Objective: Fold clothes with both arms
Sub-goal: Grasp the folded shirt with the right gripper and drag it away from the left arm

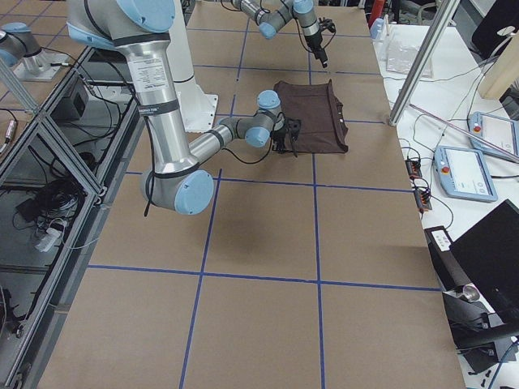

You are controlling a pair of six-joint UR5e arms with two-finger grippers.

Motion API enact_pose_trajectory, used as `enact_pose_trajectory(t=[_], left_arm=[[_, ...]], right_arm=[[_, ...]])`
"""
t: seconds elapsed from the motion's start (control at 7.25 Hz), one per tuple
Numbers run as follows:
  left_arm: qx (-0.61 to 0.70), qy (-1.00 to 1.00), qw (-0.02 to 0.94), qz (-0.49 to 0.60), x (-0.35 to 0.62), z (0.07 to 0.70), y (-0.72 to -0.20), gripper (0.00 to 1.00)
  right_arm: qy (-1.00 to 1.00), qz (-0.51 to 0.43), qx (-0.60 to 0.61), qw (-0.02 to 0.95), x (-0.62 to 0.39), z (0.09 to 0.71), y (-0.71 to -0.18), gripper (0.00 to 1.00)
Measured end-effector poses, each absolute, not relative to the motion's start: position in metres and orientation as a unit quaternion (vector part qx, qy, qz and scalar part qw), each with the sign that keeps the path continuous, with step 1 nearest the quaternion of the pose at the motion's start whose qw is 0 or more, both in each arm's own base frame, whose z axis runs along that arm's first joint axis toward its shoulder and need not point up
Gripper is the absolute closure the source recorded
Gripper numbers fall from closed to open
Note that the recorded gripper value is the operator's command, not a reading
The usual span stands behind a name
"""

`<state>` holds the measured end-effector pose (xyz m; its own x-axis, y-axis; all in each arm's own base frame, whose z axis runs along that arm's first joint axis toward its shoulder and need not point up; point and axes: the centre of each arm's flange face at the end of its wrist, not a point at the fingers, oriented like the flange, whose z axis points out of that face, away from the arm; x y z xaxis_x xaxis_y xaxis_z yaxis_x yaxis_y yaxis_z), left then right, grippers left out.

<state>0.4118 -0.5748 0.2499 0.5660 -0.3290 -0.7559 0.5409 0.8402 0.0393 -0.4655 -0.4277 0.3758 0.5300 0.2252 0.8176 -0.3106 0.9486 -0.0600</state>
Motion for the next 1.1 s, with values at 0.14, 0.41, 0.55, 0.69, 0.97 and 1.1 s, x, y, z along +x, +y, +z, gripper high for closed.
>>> enact_pose_trajectory(t=[0.14,0.41,0.55,0.69,0.97,1.1], left_arm=[[0.135,0.394,0.875,-0.248,0.412,0.250,-0.575,0.00],[0.136,0.395,0.874,-0.248,0.412,0.249,-0.575,0.00],[0.137,0.396,0.874,-0.248,0.412,0.248,-0.575,0.00],[0.137,0.396,0.873,-0.249,0.411,0.247,-0.574,0.00],[0.135,0.399,0.870,-0.255,0.410,0.244,-0.573,0.00],[0.134,0.400,0.870,-0.256,0.410,0.244,-0.572,0.00]], right_arm=[[-0.462,0.151,0.043,0.873,-0.465,0.374,-0.427,1.00],[-0.472,0.141,0.029,0.870,-0.453,0.372,-0.416,1.00],[-0.474,0.128,0.019,0.871,-0.436,0.378,-0.388,1.00],[-0.475,0.105,0.006,0.874,-0.418,0.385,-0.342,1.00],[-0.461,0.030,-0.041,0.886,-0.386,0.397,-0.233,0.88],[-0.448,-0.012,-0.068,0.891,-0.379,0.404,-0.187,0.01]])
